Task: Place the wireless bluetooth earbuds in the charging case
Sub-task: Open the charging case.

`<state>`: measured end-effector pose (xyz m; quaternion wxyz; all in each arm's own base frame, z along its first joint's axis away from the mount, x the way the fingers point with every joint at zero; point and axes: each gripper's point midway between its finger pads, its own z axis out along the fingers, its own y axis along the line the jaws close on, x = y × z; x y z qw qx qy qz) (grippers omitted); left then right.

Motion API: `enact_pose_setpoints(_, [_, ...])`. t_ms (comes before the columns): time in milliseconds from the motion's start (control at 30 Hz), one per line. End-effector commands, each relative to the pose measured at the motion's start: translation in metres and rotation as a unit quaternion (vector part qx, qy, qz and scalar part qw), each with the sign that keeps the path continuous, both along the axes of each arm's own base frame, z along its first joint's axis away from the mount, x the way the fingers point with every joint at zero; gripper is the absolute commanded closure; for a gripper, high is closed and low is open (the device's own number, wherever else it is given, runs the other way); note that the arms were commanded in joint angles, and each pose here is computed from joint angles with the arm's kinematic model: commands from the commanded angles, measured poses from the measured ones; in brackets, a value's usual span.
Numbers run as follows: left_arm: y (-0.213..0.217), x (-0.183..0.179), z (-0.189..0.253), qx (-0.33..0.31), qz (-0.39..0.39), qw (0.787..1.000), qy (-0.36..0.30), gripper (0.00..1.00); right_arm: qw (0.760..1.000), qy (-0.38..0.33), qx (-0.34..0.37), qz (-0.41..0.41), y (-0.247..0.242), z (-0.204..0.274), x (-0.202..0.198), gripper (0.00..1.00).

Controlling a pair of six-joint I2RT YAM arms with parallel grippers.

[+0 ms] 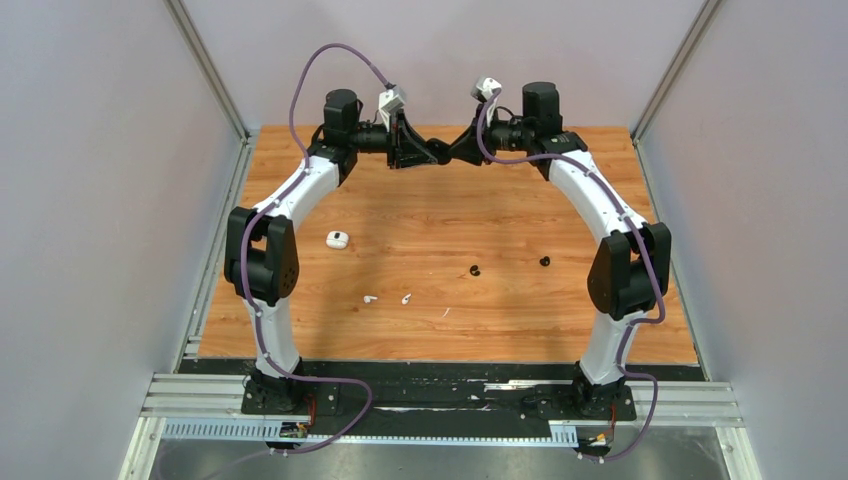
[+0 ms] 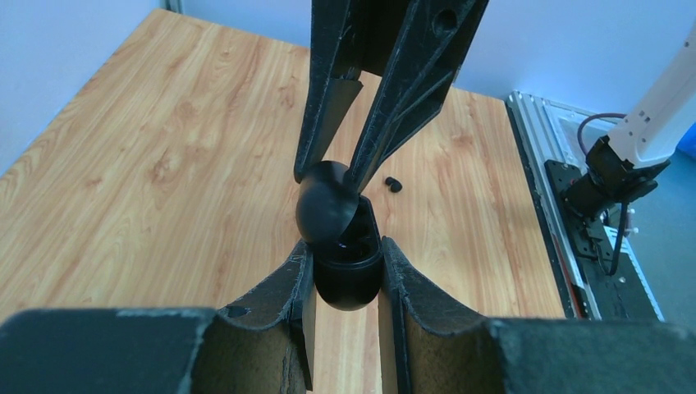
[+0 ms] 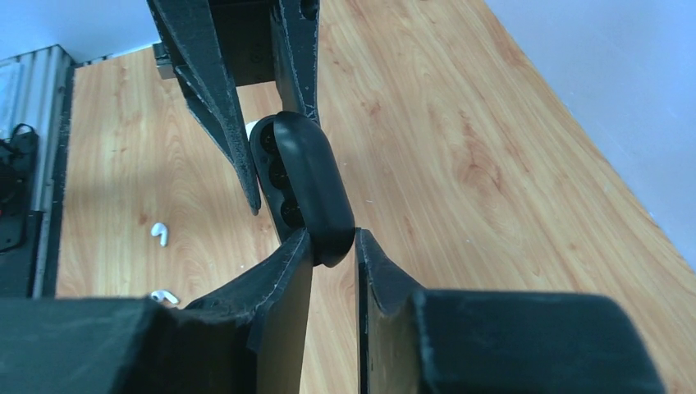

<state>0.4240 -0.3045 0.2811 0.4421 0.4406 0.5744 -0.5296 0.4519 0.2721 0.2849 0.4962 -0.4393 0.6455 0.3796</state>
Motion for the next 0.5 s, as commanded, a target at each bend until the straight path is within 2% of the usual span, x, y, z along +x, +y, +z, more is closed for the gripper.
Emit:
enact_pose_setpoints(0, [-0.003,-0.015,0.014,-0.017,-0.050,0.998,-0.030,1.00,0.999,0.020,0.032,0.036,0.004,0.008,-0.006,0.77])
enact_pose_setpoints(333, [-0.004,-0.016,0.016,-0.023,-0.063,0.997,-0.030,1.00,0.997,0.018,0.045,0.058,0.007,0.011,-0.009,0.86])
enact_pose_setpoints(467, [-0.005,-0.014,0.015,-0.024,-0.062,0.997,-0.025,1.00,0.995,0.019,0.057,0.083,0.011,0.017,-0.015,0.96])
